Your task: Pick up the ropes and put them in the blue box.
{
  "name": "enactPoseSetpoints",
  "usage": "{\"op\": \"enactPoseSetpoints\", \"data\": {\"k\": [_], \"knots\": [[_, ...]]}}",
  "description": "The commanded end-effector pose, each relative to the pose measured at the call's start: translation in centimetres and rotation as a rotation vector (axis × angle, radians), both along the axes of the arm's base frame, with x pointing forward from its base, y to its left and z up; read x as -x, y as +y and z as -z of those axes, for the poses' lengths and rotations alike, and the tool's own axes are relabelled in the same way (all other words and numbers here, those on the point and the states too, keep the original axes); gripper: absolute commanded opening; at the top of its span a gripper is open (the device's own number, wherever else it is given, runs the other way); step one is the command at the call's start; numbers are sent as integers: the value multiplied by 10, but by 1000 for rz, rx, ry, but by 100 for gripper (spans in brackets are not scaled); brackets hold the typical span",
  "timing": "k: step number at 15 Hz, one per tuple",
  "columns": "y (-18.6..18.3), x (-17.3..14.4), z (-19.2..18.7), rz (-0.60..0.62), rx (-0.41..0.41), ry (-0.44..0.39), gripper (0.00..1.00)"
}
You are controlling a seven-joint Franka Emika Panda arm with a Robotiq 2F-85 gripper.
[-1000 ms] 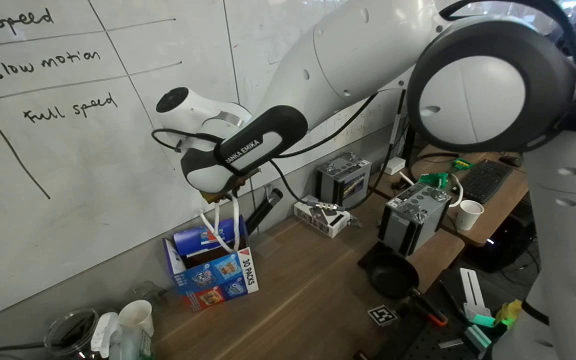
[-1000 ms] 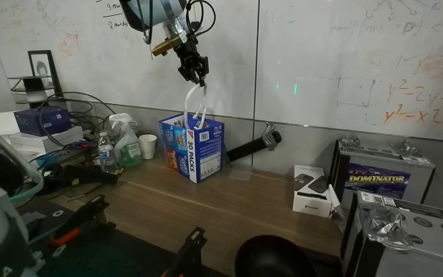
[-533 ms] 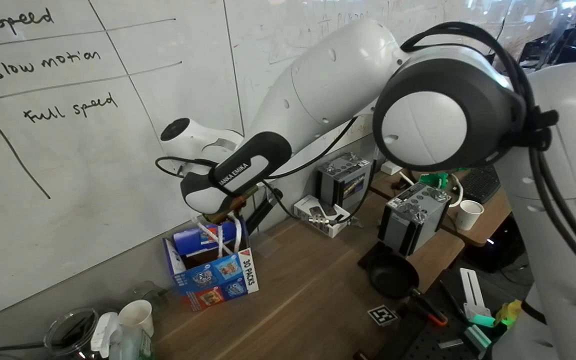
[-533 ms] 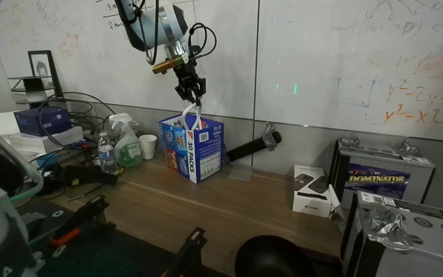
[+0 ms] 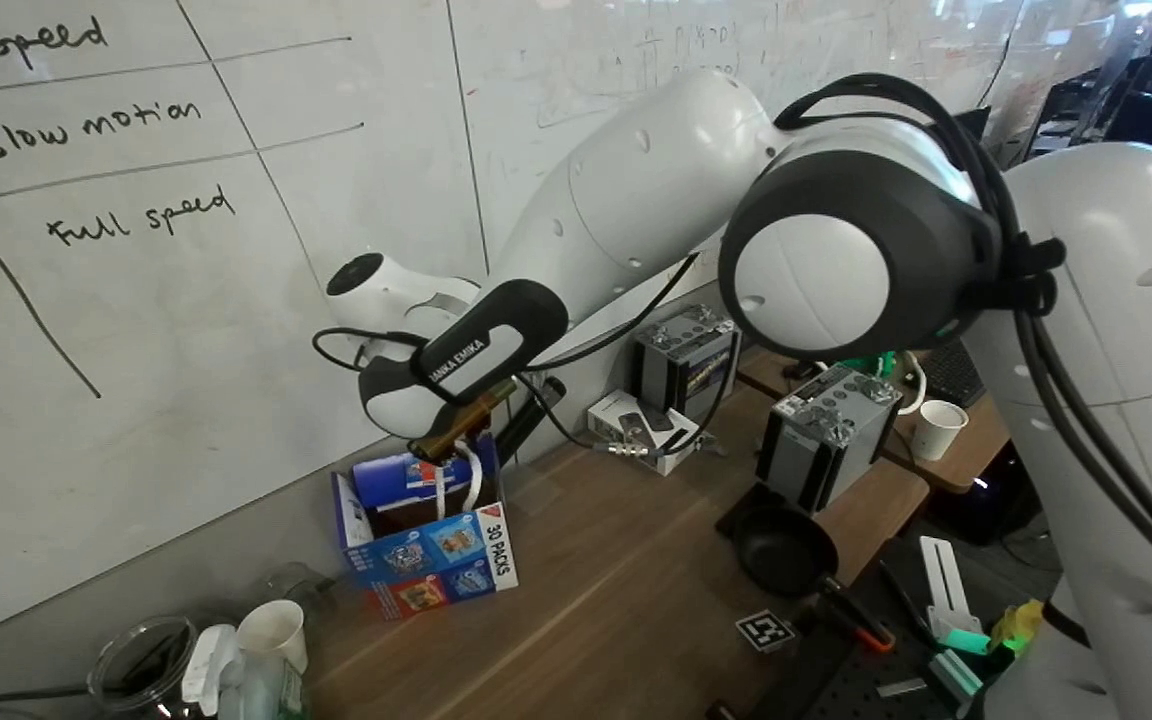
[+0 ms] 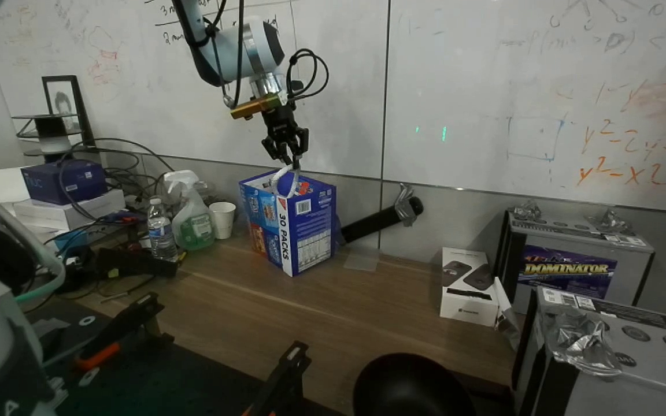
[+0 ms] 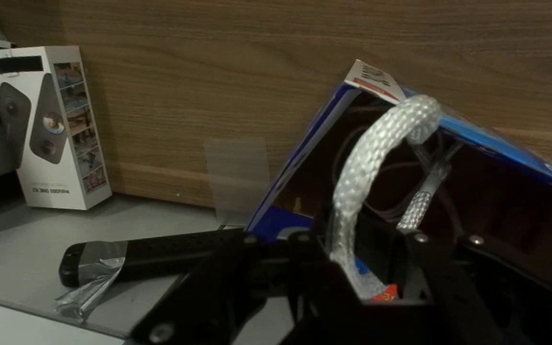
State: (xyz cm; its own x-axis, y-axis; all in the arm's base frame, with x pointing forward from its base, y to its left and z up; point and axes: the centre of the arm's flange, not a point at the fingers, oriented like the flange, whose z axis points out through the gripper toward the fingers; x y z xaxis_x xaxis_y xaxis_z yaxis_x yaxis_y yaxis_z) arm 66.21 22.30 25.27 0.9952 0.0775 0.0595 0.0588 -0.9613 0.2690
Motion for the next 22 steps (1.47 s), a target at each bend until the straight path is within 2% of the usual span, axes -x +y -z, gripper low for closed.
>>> {"op": "enactPoseSetpoints", "data": {"k": [1, 9, 10, 12, 15, 17, 19, 22], "knots": [[10, -21, -3, -35, -17, -4, 5], [8, -36, 4, -106, -52, -21, 6], [6, -36, 4, -107, -56, -18, 40], [2, -35, 1, -114, -59, -7, 48], [-10, -29, -9, -136, -51, 38, 71], [-29, -16, -24, -158, -39, 71, 86], [-54, -1, -49, -195, -33, 138, 99], [-98, 21, -86, -234, -78, 225, 100]]}}
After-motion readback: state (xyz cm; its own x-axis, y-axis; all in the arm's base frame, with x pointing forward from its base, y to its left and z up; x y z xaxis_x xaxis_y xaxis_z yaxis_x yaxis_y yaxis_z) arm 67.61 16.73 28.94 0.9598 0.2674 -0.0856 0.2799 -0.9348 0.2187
